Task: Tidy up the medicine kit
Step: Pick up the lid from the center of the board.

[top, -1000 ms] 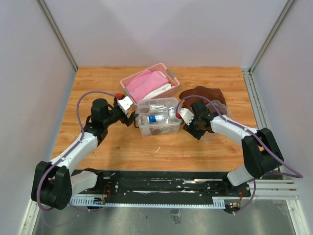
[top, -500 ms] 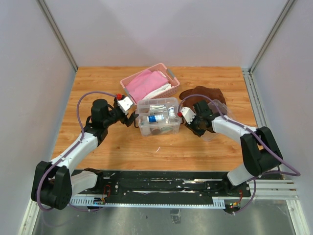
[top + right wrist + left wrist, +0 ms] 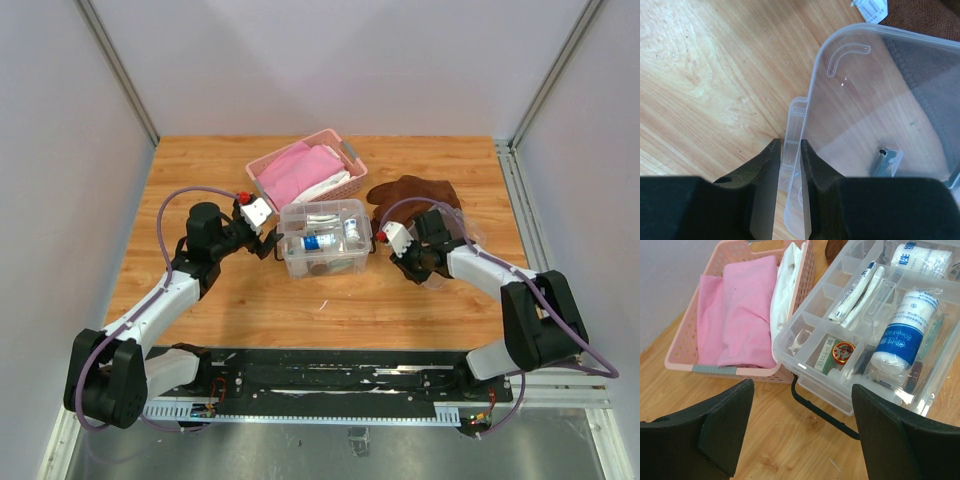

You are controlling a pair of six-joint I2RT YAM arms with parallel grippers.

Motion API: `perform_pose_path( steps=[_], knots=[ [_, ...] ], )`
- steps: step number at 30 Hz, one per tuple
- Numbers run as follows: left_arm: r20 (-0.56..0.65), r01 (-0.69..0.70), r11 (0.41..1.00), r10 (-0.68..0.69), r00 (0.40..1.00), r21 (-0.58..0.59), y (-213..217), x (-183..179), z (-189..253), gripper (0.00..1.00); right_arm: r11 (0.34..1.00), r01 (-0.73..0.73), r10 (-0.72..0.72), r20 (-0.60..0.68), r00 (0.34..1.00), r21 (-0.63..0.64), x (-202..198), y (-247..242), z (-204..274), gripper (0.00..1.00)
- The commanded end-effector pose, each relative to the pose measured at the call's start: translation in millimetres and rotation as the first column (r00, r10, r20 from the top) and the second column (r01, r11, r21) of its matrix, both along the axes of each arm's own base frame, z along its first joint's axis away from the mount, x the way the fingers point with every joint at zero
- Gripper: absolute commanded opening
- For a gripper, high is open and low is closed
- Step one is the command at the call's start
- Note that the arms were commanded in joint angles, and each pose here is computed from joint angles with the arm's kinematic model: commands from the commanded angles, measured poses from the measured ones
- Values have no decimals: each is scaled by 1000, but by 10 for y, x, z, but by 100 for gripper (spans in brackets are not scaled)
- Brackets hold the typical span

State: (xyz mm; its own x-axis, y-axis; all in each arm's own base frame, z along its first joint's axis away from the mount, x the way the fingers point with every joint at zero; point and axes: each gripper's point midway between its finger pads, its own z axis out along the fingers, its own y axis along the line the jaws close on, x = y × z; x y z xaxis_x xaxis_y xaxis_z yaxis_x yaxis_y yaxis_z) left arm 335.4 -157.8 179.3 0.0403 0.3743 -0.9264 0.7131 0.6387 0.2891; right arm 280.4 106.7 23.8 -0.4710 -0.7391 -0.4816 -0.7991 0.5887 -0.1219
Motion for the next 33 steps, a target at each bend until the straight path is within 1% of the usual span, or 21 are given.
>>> perform_pose_path(
  steps=[1,3,5,9,10,14,18,22,27,33],
  knots=[
    [41,9,1000,-9,999,-5,-8,-11,80,83,999,-1,2,9,1000,-38,21,-113,-96,23],
    [40,10,1000,-10,999,-5,-10,-12,74,83,999,3,-2,13,1000,-44,31,-132,-90,21],
    [41,8,1000,-8,999,-6,-7,-8,83,83,999,8,-7,24,1000,-43,42,-142,-46,17],
    [49,-1,1000,1,999,-7,4,3,109,84,1000,11,-10,67,998,-22,75,-121,181,2],
    [54,-6,1000,6,999,-7,11,9,122,84,1000,14,-13,89,996,-10,107,-109,286,1],
    [70,-16,1000,17,997,-13,21,28,180,85,999,26,-32,176,984,38,181,-64,749,1],
    [84,-16,1000,17,996,-18,18,35,243,86,993,21,-50,261,964,113,223,14,1266,1],
    [102,-5,1000,8,995,-23,2,37,324,86,977,-9,-57,303,951,211,188,152,1692,1],
    [125,39,998,-34,992,-41,-68,6,467,86,925,-89,-43,336,941,370,132,424,2165,1],
    [151,102,990,-87,985,-98,-196,-21,769,86,828,-185,-21,359,933,529,117,736,2746,1]
  ],
)
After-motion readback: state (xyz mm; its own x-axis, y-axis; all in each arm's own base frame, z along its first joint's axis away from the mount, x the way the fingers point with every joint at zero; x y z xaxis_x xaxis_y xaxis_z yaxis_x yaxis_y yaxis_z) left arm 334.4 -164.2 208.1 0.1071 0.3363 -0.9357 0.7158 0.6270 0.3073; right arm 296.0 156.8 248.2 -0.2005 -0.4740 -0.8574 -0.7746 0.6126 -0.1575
